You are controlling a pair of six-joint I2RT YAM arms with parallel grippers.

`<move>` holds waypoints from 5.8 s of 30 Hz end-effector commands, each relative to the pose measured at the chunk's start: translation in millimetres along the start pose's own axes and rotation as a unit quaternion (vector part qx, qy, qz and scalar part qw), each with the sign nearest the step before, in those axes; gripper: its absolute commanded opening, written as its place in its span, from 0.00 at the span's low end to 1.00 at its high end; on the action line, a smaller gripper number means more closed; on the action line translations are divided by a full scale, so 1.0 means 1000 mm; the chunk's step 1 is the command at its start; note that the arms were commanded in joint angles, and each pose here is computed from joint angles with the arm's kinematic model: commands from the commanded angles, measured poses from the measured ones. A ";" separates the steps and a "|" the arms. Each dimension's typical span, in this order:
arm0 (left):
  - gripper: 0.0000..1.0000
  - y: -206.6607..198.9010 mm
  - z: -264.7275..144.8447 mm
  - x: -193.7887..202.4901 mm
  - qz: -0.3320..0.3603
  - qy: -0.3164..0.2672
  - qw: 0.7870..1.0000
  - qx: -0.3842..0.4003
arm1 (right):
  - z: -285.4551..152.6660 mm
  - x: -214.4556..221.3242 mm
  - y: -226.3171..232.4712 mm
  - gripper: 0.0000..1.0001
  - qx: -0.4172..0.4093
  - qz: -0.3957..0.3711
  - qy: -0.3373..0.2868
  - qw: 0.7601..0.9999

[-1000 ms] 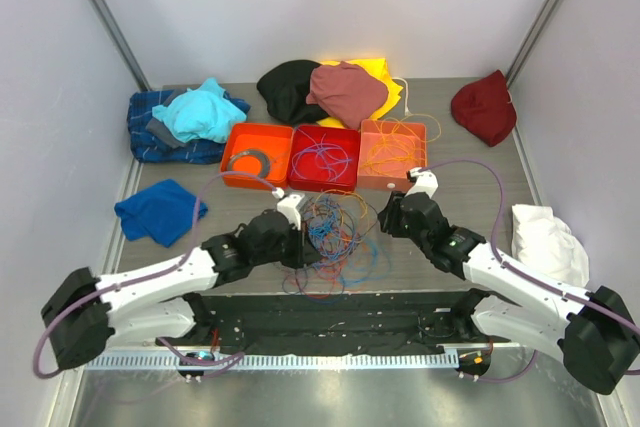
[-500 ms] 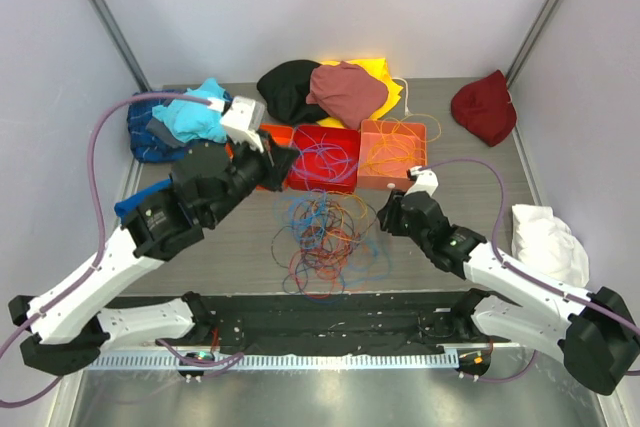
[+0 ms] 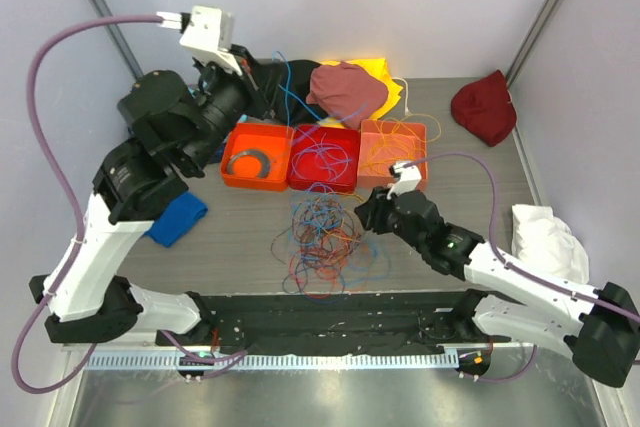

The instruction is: Untangle the cables

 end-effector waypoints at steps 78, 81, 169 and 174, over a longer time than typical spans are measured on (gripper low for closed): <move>0.00 0.085 0.151 0.205 -0.026 0.204 0.973 -0.101 | -0.064 -0.025 -0.014 0.42 0.068 -0.024 -0.129 0.989; 0.00 0.083 0.157 0.228 -0.038 0.224 0.969 -0.092 | -0.065 -0.025 -0.016 0.43 0.072 -0.026 -0.130 0.988; 1.00 0.091 0.194 0.314 -0.031 0.293 0.950 -0.102 | -0.049 -0.016 -0.015 0.43 0.088 -0.044 -0.110 0.989; 1.00 0.096 0.170 0.254 -0.023 0.221 0.966 -0.135 | -0.046 -0.016 -0.010 0.43 0.080 -0.043 -0.106 0.990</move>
Point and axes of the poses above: each gripper's point midway between its finger pads, its own z axis out along the fingers, its own y axis along the line the jaws close on, x = y × z, the point moved 7 cm from there along -z, back along the fingers, and after that the axes turned 5 degrees about z, right-handed, at the moved point
